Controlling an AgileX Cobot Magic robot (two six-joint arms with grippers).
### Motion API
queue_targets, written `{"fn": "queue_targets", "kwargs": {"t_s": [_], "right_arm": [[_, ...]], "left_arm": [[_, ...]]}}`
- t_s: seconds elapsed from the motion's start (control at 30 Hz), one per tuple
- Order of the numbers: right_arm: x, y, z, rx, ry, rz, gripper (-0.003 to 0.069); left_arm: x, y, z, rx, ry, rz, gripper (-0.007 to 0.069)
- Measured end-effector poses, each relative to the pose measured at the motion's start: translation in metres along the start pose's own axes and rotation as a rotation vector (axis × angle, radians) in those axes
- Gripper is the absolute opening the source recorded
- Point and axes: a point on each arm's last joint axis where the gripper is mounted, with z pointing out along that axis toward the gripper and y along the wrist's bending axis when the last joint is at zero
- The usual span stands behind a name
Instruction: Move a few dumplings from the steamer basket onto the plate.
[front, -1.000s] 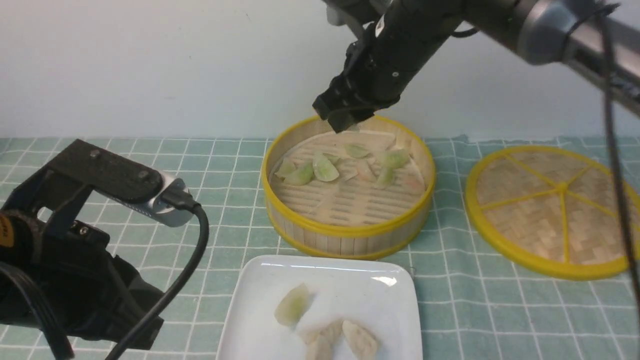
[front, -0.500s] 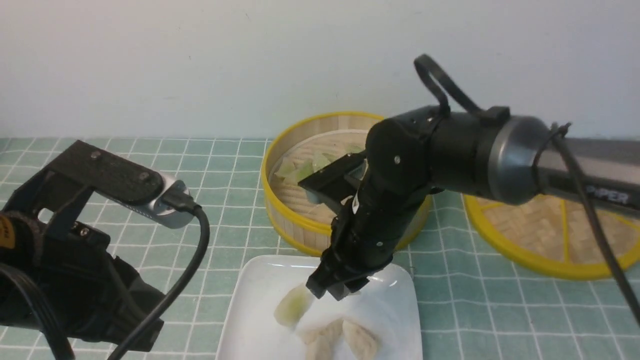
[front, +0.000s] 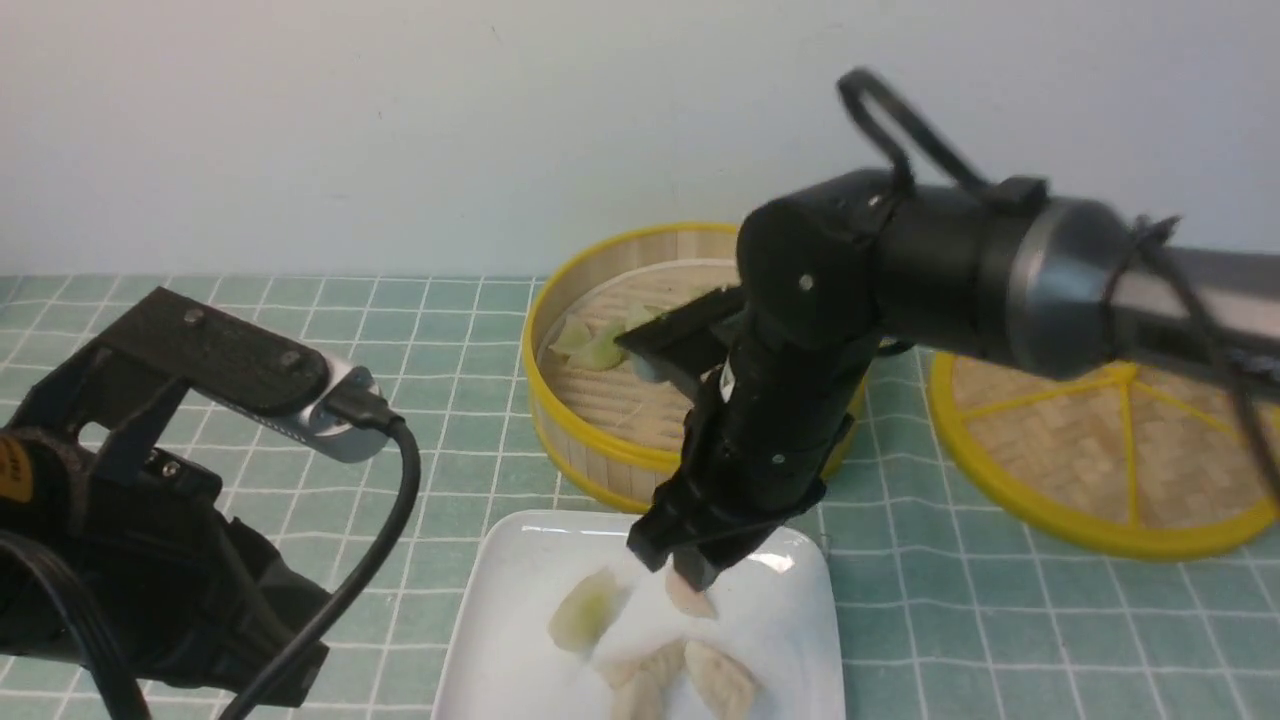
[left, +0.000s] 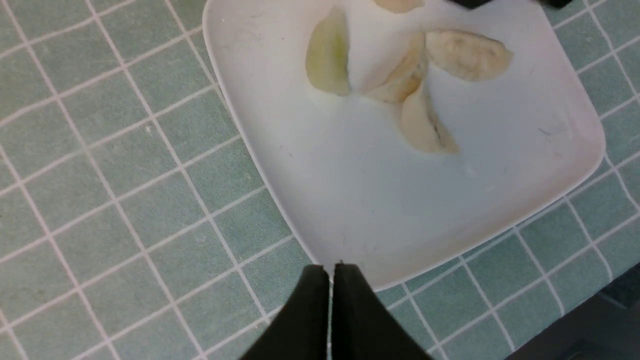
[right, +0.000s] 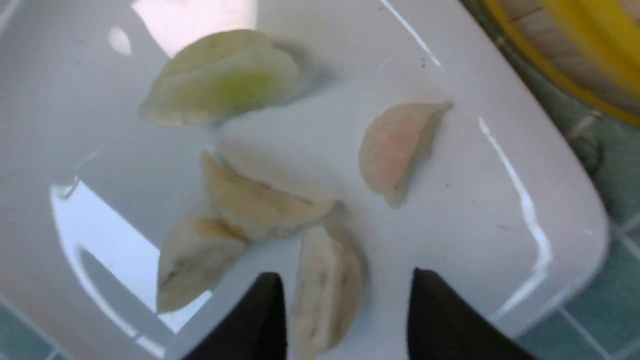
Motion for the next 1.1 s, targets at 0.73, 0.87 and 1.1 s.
{"fn": "queue_targets", "kwargs": {"t_s": [0.73, 0.87, 1.1], "right_arm": [[0.318, -0.006, -0.197, 0.118, -1.333, 0.061, -0.0015], [0.355, -0.016, -0.177, 0.143, -1.507, 0.127, -0.0015], [0.359, -0.023, -0.170, 0.162, -1.562, 0.216, -0.0015]], "left_arm": [[-0.018, -0.004, -0.002, 0.051, -0.194, -0.038, -0.0006], [-0.022, -0.005, -0.003, 0.057, -0.246, -0.042, -0.0006], [-0.018, -0.007, -0.011, 0.061, -0.350, -0.042, -0.0006]]}}
